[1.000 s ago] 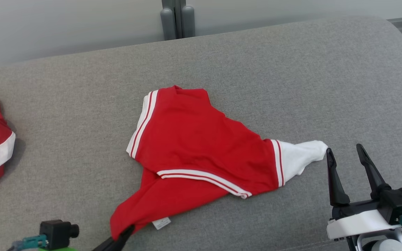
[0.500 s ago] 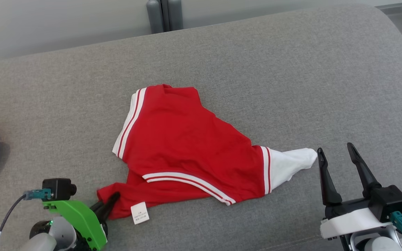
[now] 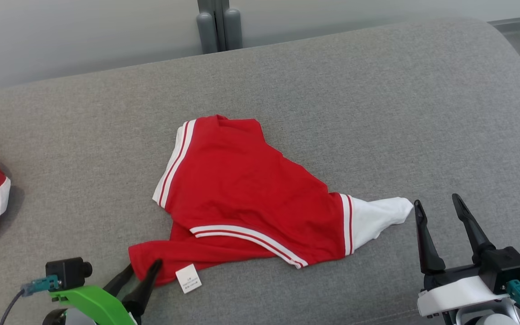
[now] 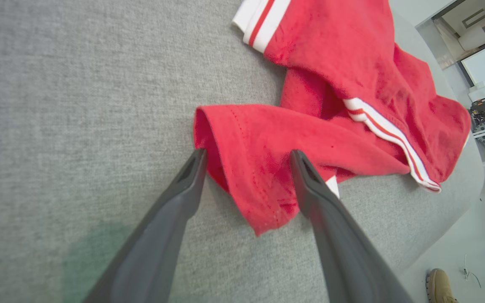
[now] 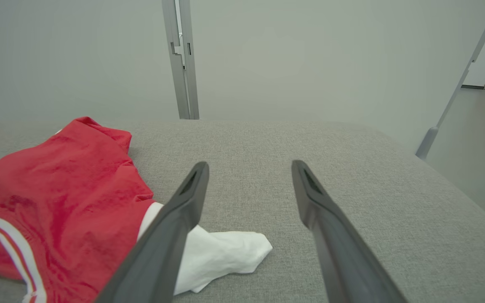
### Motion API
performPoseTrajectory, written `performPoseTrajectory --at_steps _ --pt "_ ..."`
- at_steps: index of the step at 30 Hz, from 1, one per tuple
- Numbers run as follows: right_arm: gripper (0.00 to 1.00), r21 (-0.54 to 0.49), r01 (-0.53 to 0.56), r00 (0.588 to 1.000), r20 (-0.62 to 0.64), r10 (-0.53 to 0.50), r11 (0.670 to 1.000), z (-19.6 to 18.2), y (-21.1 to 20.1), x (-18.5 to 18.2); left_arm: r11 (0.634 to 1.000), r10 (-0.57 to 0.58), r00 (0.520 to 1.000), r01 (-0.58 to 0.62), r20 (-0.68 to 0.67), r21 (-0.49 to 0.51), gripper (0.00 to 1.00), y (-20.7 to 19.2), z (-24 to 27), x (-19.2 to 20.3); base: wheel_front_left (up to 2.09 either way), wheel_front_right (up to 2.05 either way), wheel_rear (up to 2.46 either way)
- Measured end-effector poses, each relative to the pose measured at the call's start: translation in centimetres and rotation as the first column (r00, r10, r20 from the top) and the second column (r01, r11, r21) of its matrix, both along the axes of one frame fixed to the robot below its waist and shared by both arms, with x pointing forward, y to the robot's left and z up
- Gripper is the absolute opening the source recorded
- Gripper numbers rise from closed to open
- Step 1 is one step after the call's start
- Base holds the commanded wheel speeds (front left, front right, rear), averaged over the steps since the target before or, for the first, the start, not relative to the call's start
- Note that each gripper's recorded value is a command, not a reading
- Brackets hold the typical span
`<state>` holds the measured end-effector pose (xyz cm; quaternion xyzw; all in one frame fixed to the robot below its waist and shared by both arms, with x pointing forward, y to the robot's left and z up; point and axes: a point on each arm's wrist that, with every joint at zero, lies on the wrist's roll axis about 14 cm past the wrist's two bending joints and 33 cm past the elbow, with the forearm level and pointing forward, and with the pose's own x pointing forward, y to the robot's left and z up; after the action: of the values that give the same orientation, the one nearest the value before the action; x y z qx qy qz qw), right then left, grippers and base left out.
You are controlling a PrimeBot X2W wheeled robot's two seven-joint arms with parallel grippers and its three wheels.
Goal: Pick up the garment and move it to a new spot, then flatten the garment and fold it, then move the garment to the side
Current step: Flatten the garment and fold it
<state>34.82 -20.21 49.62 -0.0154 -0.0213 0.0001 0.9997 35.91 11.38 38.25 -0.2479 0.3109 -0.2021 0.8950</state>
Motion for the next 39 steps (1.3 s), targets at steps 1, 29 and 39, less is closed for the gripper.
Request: performPoseTrajectory --at_steps 1,29,39 --pt "1.00 0.001 -0.003 1.000 0.001 0.003 1.000 0.0 0.1 0.0 1.000 0.003 1.000 -0.003 0.002 -0.004 1.00 0.0 0.0 -0.3 0.00 0.00 0.00" --pt "1.00 0.025 -0.001 1.000 0.004 0.001 1.000 0.0 0.1 0.1 0.960 -0.266 0.952 0.276 0.149 -0.053 0.00 -4.3 7.7 -0.5 0.00 0.00 0.00" --pt "1.00 0.056 0.037 0.999 0.025 -0.038 0.998 0.7 -0.9 -0.4 0.897 -0.390 0.832 0.440 0.396 -0.042 0.00 -7.9 20.8 5.1 0.00 0.00 0.00"
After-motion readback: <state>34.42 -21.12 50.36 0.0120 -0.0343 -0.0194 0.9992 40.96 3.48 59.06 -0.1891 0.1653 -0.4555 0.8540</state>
